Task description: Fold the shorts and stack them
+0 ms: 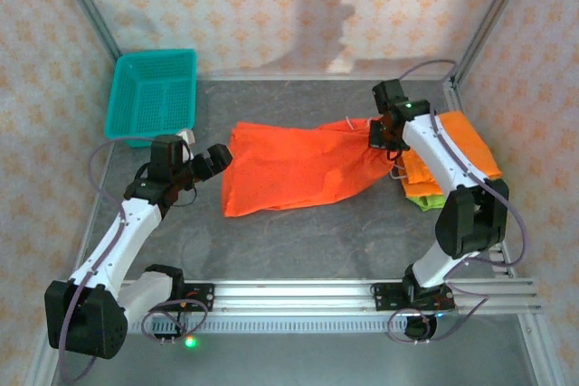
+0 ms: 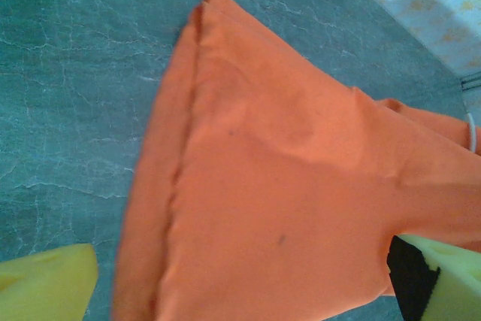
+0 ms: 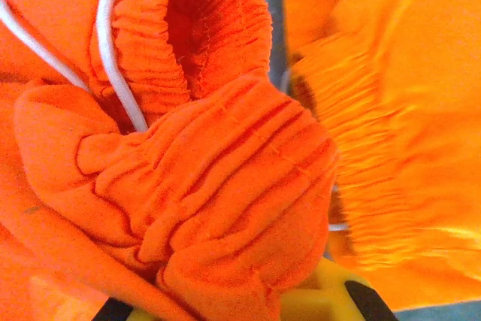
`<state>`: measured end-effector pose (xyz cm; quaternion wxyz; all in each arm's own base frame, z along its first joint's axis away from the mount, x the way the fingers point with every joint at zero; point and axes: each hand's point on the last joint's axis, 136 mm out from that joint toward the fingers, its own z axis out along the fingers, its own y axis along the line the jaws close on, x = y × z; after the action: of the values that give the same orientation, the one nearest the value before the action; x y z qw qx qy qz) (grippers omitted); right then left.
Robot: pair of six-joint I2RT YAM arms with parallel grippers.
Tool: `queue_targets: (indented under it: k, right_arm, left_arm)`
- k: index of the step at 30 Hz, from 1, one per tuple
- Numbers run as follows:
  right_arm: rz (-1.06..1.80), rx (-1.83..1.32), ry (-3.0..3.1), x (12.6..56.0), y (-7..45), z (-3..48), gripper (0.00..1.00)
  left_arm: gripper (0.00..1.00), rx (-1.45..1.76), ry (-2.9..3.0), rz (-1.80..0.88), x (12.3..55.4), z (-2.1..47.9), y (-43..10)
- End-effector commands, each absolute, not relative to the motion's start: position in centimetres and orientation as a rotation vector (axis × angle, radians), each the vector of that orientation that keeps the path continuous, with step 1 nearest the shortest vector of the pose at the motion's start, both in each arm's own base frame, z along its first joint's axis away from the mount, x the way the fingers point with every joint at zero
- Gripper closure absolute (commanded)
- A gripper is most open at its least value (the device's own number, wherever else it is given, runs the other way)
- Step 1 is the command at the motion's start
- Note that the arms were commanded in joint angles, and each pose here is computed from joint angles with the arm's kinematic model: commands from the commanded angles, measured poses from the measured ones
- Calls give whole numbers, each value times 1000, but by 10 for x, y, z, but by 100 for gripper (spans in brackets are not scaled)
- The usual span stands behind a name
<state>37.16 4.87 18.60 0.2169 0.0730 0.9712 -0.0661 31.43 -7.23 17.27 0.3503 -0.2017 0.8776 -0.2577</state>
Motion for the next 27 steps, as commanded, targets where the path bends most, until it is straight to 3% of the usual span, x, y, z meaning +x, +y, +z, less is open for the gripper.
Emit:
queue_targets:
  k: [1, 9, 14, 18, 21, 24, 27]
  right_arm:
    - [-502, 111, 2647, 363, 18, 219, 100]
    - [-865, -27, 2480, 383, 24, 274, 100]
    - [-958, -121, 2419, 385, 69, 278, 100]
    - [-906, -167, 2409, 377, 135, 265, 99]
    - [-740, -268, 2461, 365, 211, 233, 82]
    - [-334, -433, 2652, 340, 301, 185, 53]
    - [198, -447, 2779, 313, 364, 184, 41]
  left_arm:
    - [0, -469, 2253, -690, 317, 183, -79]
    - [0, -476, 2264, -687, 314, 177, -79]
    - [0, -490, 2269, -683, 314, 172, -78]
    - [0, -531, 2272, -669, 313, 164, -75]
    - [0, -583, 2256, -662, 313, 158, -71]
    - [0, -628, 2229, -662, 312, 155, -67]
    - [0, -637, 2190, -656, 310, 163, -63]
